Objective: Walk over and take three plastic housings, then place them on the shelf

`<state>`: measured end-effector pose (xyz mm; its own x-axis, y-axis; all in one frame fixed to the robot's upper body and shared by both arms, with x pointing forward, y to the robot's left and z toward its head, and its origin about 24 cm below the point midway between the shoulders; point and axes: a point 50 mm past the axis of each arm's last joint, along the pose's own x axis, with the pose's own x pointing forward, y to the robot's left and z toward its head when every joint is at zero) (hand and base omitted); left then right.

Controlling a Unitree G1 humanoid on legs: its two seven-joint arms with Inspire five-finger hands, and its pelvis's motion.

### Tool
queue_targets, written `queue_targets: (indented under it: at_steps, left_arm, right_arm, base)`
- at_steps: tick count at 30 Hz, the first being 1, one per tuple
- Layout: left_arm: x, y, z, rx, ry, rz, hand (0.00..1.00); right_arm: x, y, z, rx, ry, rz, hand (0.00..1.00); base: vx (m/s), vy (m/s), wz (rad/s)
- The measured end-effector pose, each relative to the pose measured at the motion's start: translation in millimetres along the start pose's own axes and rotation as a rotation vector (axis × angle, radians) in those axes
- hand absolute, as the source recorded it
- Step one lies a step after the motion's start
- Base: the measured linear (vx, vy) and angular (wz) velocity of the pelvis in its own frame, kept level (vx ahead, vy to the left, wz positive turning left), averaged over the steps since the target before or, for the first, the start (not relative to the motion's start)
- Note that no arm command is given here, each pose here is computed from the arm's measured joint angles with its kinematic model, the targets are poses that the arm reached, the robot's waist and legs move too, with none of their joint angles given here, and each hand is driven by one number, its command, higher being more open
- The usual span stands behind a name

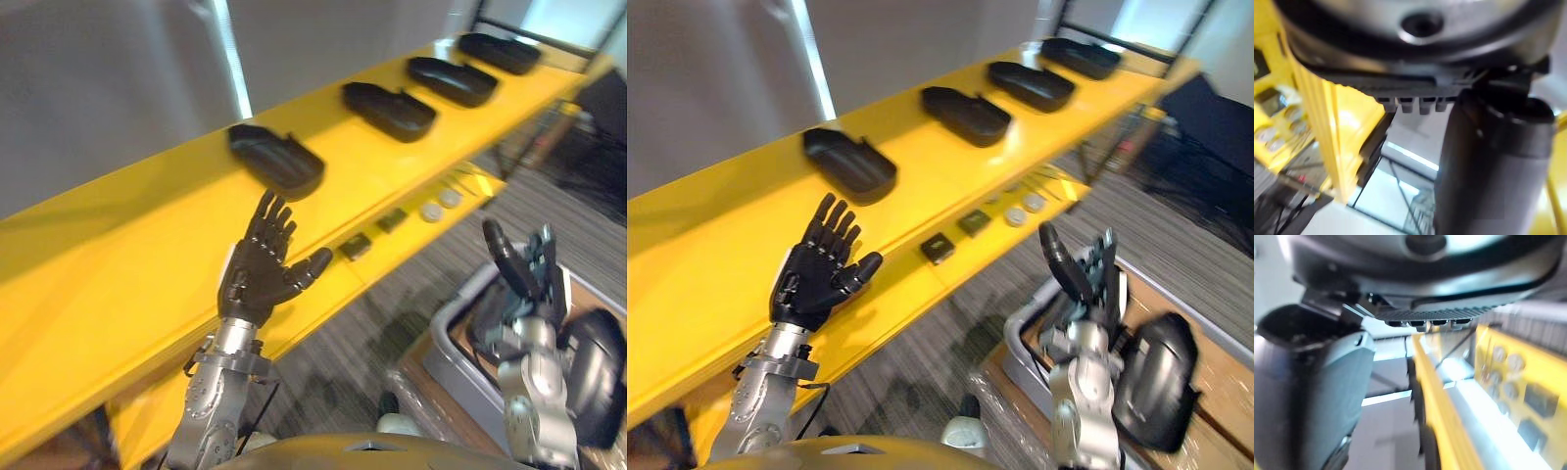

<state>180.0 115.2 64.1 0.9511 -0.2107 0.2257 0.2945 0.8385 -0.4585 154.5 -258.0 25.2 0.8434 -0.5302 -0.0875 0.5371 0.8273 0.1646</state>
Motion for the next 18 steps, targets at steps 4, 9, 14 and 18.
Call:
queue_targets:
  at_steps: [4, 9, 14, 18]
  left_arm:
    - [19.7, -32.4, -4.1, 0.039, -0.013, -0.163, 1.0]
    - [38.6, -50.2, 0.4, 0.163, -0.065, -0.28, 1.0]
    - [35.1, -32.3, 2.7, 0.193, -0.027, -0.206, 1.0]
    - [19.8, -16.6, 2.8, 0.201, 0.009, -0.136, 1.0]
  right_arm:
    - [-27.8, -20.9, -10.1, -0.025, 0.08, -0.046, 1.0]
    - [-24.7, 0.9, -8.5, 0.03, 0.079, 0.131, 1.0]
    - [-9.9, 45.1, -9.2, 0.047, 0.066, 0.343, 1.0]
    - [-8.2, 64.1, -19.2, 0.045, 0.096, 0.403, 1.0]
  base:
    - [0.02, -0.018, -0.87]
    - [-0.01, -0.014, -0.63]
    - [-0.06, 0.153, -0.79]
    - [-0.03, 0.166, -0.02]
